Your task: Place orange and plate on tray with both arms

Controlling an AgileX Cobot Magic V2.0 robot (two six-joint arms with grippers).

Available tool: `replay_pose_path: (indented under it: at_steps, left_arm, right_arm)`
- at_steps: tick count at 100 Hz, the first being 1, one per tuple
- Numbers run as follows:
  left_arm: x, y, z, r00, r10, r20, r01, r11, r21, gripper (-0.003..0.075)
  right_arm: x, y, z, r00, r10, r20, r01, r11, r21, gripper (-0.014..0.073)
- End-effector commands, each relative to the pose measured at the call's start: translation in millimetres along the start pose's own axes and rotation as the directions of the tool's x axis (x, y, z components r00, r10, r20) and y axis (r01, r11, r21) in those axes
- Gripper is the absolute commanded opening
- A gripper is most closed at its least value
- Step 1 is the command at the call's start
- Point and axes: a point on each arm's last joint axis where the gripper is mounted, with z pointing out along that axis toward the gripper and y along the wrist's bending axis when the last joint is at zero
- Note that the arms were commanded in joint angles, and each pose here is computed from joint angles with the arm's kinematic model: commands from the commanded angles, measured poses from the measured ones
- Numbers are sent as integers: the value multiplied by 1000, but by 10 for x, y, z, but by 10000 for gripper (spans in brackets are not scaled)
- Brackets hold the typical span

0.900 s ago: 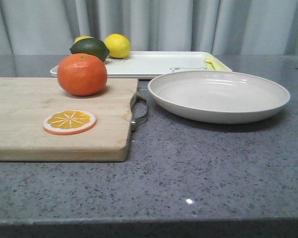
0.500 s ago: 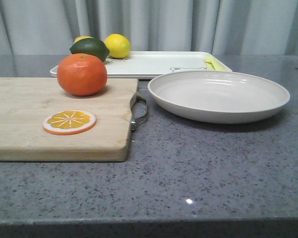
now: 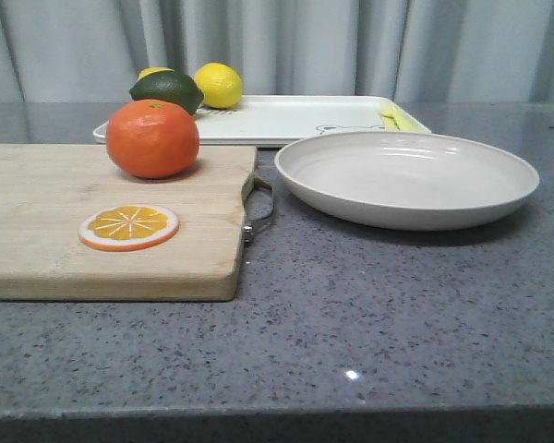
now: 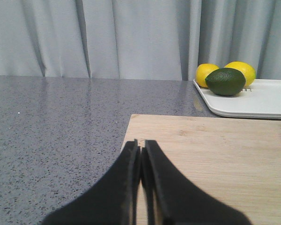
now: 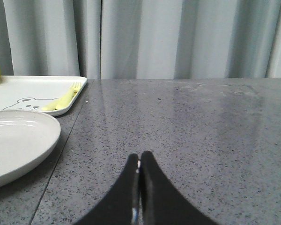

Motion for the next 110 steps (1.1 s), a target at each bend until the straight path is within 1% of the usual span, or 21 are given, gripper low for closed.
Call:
replay_pose_path:
  at_steps: [1,21,40,60,70,78,85,110]
  left_arm:
    - [-29,8,-23,994,1,105,-1,1000,-3,-19]
    - [-37,8,-24,994,1,109,-1,1000,-3,-19]
    - [-112,2,-34,990,-10,141,10,1000,0,-19]
    - [-330,-21,-25,988,-11,156,10,1000,3,-19]
    - [-470,-35,4,987,-11,158,10,1000,3,-19]
    - [-586,-46,39,988,-11,156,10,1000,3,-19]
    - [-664,-54,87,990,-10,142,10,1000,1,-19]
    - [-845,-69,362,999,-10,53,11,1000,-10,-19]
  right_arm:
    - [-99,8,-22,993,-17,113,17,1000,-5,-68]
    - [-109,9,-23,992,-16,122,17,1000,-6,-68]
    - [-151,11,-27,991,-16,132,17,1000,-6,-68]
    - [-311,19,-24,992,-17,127,17,1000,-3,-68]
    - [-405,22,4,996,-17,84,17,1000,0,-68]
    - [-462,21,50,1000,-16,6,16,1000,8,-67]
    - [-549,24,96,999,-16,-34,16,1000,12,-66]
    - [-852,40,356,995,-15,-103,16,1000,16,-66]
